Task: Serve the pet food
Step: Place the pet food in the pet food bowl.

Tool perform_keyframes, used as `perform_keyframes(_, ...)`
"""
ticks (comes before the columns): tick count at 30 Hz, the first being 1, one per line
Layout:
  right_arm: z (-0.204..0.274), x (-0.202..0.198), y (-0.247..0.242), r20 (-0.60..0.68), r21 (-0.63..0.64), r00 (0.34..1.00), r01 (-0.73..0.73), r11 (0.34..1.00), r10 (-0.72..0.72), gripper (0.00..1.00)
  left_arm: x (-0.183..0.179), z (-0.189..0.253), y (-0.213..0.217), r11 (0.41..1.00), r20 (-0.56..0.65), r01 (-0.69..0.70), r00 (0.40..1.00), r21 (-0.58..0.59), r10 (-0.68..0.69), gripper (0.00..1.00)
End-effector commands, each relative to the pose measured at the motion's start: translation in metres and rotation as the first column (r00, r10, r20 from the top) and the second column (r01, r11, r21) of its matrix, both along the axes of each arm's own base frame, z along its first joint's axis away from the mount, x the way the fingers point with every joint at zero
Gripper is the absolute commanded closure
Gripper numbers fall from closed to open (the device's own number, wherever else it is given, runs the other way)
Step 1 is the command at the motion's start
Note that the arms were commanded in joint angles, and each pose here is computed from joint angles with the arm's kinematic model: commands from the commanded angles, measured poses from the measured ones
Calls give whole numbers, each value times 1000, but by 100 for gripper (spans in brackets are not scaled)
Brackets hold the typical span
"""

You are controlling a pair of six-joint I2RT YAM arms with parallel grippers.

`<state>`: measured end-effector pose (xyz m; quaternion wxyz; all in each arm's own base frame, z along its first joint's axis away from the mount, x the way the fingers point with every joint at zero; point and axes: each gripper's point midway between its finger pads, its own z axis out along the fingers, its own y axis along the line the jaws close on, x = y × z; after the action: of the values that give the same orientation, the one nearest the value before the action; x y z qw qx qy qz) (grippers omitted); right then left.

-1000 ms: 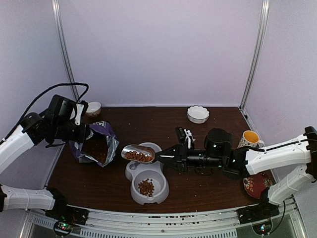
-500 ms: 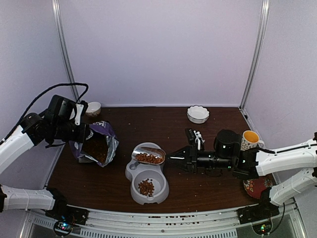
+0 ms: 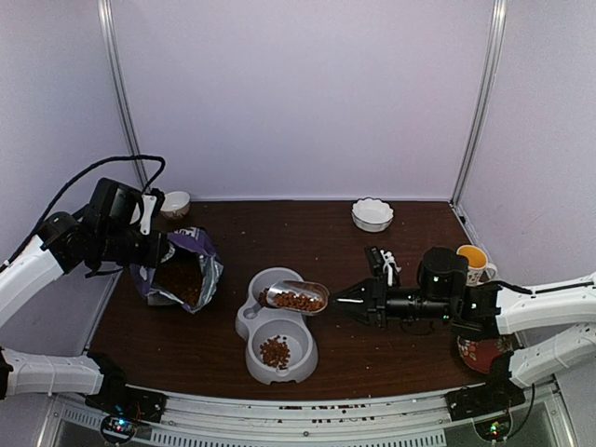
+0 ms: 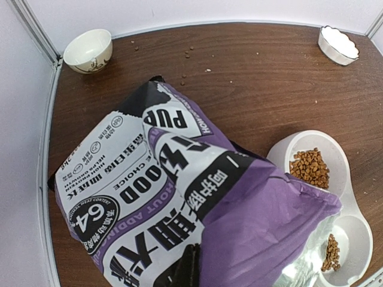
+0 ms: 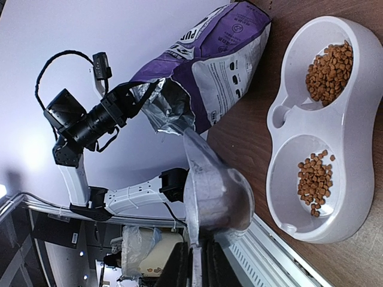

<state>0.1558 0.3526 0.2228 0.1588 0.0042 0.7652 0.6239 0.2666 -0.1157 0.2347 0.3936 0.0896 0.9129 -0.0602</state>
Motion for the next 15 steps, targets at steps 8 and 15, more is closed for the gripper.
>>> perform_keyframes(8,-10,1,-10,8,-29,1000,1,1000,-1,100,13,11,16,997,68,-71,995,13,70,100)
perform_keyframes(15,-32,-4,-11,-6,-132,1000,-26,991,25,100,13,12,17,997,72,-72,995,10,71,100)
